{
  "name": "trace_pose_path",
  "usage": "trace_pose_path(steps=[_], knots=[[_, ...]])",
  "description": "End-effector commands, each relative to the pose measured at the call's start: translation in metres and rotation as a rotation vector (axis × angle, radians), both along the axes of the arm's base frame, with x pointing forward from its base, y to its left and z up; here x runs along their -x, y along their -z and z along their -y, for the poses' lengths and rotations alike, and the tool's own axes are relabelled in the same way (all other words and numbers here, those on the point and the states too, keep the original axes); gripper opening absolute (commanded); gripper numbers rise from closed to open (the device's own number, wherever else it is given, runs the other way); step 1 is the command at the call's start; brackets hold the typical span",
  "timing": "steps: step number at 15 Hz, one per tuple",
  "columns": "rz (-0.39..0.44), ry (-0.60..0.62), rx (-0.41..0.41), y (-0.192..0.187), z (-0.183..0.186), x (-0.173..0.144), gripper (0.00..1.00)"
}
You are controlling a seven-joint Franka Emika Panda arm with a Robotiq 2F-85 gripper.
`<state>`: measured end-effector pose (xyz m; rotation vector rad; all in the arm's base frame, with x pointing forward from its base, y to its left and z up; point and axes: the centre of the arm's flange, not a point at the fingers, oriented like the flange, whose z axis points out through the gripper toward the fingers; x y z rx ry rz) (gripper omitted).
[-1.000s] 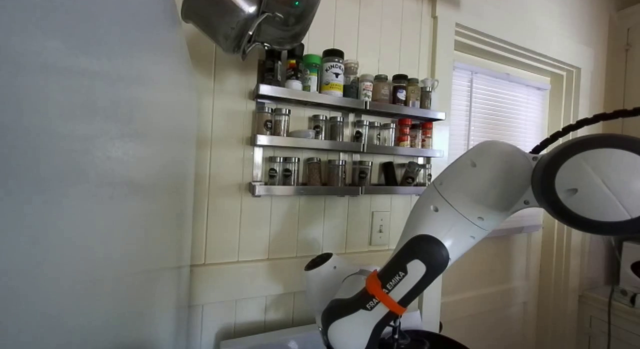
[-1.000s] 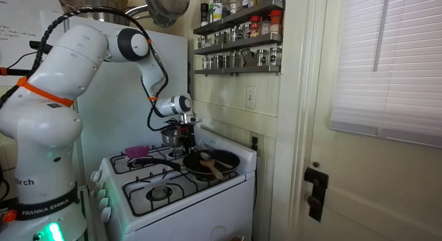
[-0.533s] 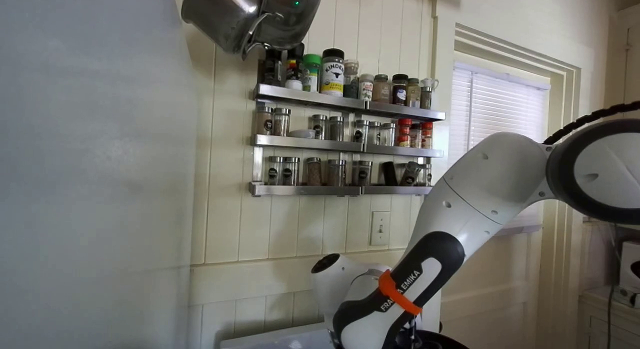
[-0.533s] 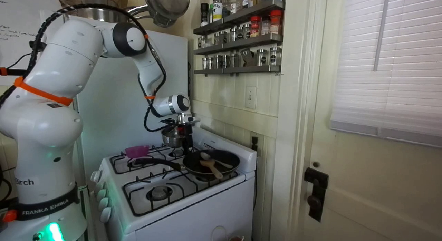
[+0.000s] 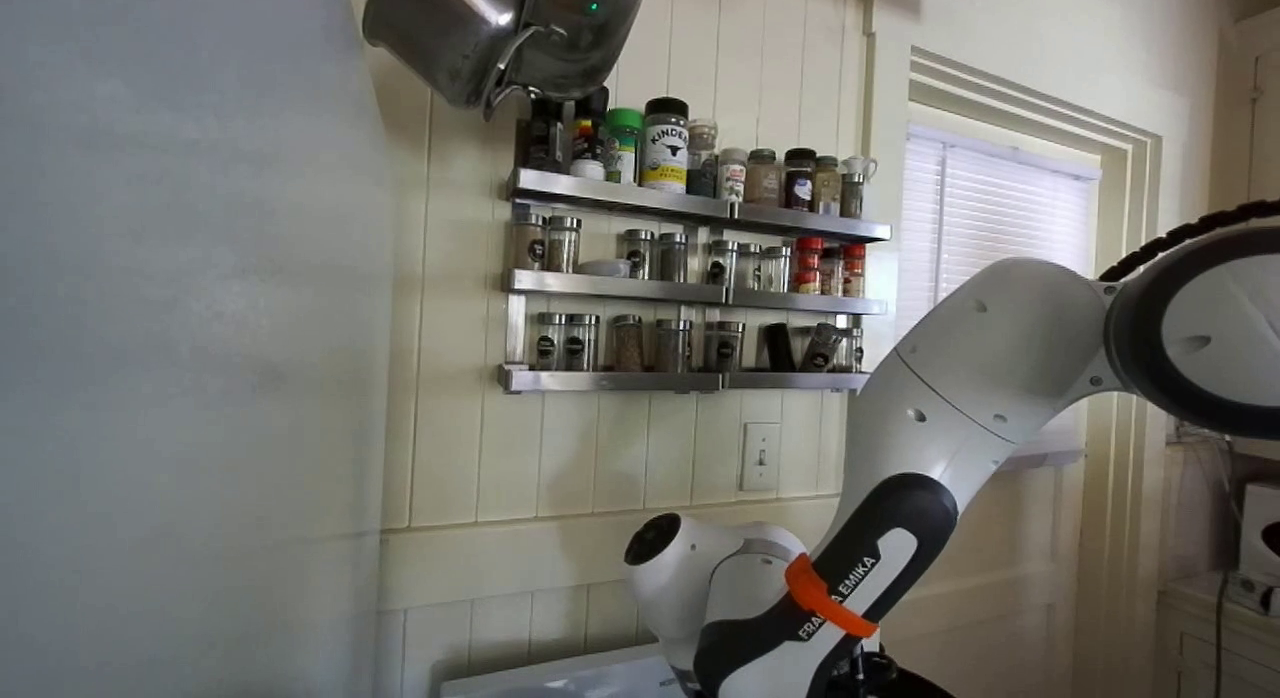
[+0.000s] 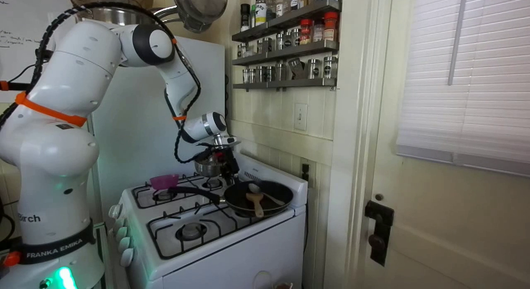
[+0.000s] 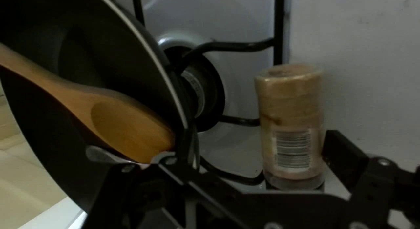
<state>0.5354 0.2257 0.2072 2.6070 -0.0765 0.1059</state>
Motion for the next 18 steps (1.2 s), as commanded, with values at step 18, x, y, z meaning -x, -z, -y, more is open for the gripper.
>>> trace_pose_path(steps=[18], knots=[[0.161, -0.137, -0.199, 0.018, -0.021, -0.008, 1.0]])
